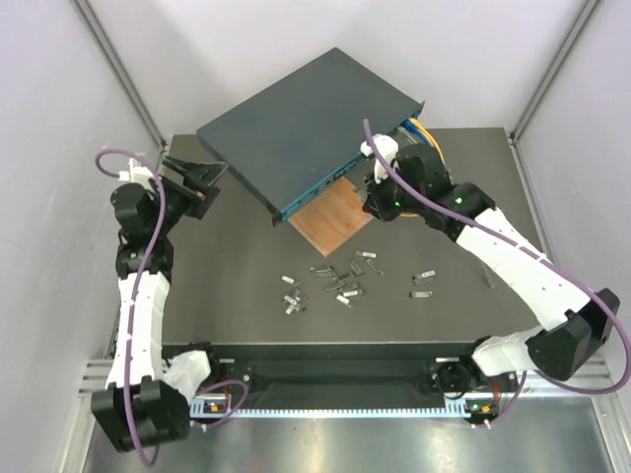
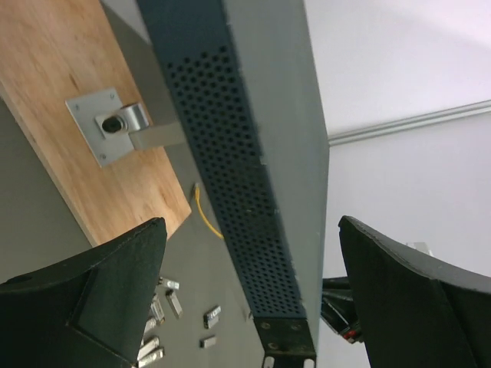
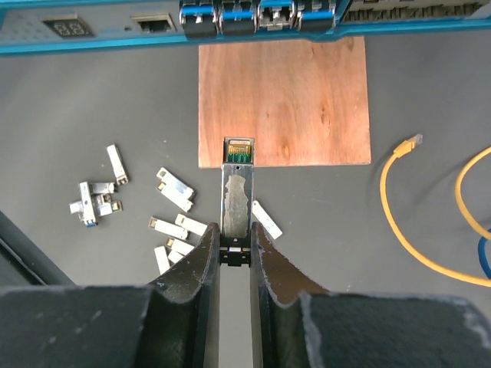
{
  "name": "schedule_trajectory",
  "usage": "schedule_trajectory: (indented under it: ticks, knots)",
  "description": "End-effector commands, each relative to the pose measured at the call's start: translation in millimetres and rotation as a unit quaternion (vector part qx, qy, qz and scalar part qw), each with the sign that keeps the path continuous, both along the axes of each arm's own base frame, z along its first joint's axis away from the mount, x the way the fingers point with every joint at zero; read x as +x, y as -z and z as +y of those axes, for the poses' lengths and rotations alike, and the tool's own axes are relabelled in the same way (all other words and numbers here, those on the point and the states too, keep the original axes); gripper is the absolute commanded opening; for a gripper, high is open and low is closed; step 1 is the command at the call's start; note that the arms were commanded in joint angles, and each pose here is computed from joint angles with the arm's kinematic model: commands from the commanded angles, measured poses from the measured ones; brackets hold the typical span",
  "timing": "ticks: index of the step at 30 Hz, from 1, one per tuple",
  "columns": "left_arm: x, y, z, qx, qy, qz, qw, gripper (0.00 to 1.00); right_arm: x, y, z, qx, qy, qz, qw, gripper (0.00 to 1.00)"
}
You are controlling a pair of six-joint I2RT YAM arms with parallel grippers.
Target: Insert the plug into the switch port
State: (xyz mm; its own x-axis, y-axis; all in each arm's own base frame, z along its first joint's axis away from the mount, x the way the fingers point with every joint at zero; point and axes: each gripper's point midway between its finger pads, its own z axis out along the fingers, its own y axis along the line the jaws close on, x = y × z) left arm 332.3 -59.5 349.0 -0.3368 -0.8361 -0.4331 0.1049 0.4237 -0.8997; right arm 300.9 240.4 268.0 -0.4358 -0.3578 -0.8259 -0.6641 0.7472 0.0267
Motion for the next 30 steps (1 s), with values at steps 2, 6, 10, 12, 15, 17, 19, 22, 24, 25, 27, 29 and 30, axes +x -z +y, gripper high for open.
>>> schedule_trajectory:
  ticks: [2,6,10,12,15,17,19,22,24,25,27,29,30]
  knots:
    - [3,-13,-12,-0.012,0.046,-0.040,0.998,0.99,12,-26,18,0.033,0.005,-0.026,0.999,0.00]
    - [8,-8,-19,-0.012,0.055,-0.038,0.998,0.99,17,-20,28,0.030,0.010,-0.012,0.999,0.00]
    - [13,-3,-32,-0.012,0.063,-0.037,0.997,0.99,23,-22,34,0.028,0.014,-0.011,0.999,0.00]
    - [16,4,-40,-0.013,0.072,-0.028,0.997,0.99,24,-28,38,0.032,0.012,-0.018,0.999,0.00]
    - [22,13,-49,-0.016,0.077,-0.014,0.997,0.97,24,-30,43,0.027,0.004,-0.020,0.999,0.00]
    - [25,18,-53,-0.016,0.080,-0.009,0.997,0.95,21,-30,46,0.024,-0.001,-0.022,0.999,0.00]
    - [26,16,-60,-0.017,0.089,-0.012,0.996,0.92,21,-30,48,0.019,-0.002,-0.026,0.999,0.00]
    - [31,16,-62,-0.013,0.091,-0.012,0.996,0.84,22,-30,48,0.016,0.000,-0.029,0.999,0.00]
    - [29,18,-74,-0.015,0.107,-0.008,0.994,0.80,23,-30,50,0.016,0.000,-0.029,0.999,0.00]
    - [29,17,-75,-0.015,0.109,-0.008,0.994,0.75,26,-31,47,0.012,0.013,-0.035,0.999,0.00]
    - [28,17,-78,-0.016,0.113,-0.009,0.993,0.69,29,-33,47,0.010,0.017,-0.038,0.999,0.00]
    - [28,18,-79,-0.019,0.113,-0.006,0.993,0.55,31,-36,46,0.010,0.022,-0.043,0.999,0.00]
    - [28,18,-79,-0.019,0.113,-0.006,0.993,0.51,32,-36,47,0.010,0.022,-0.043,0.999,0.00]
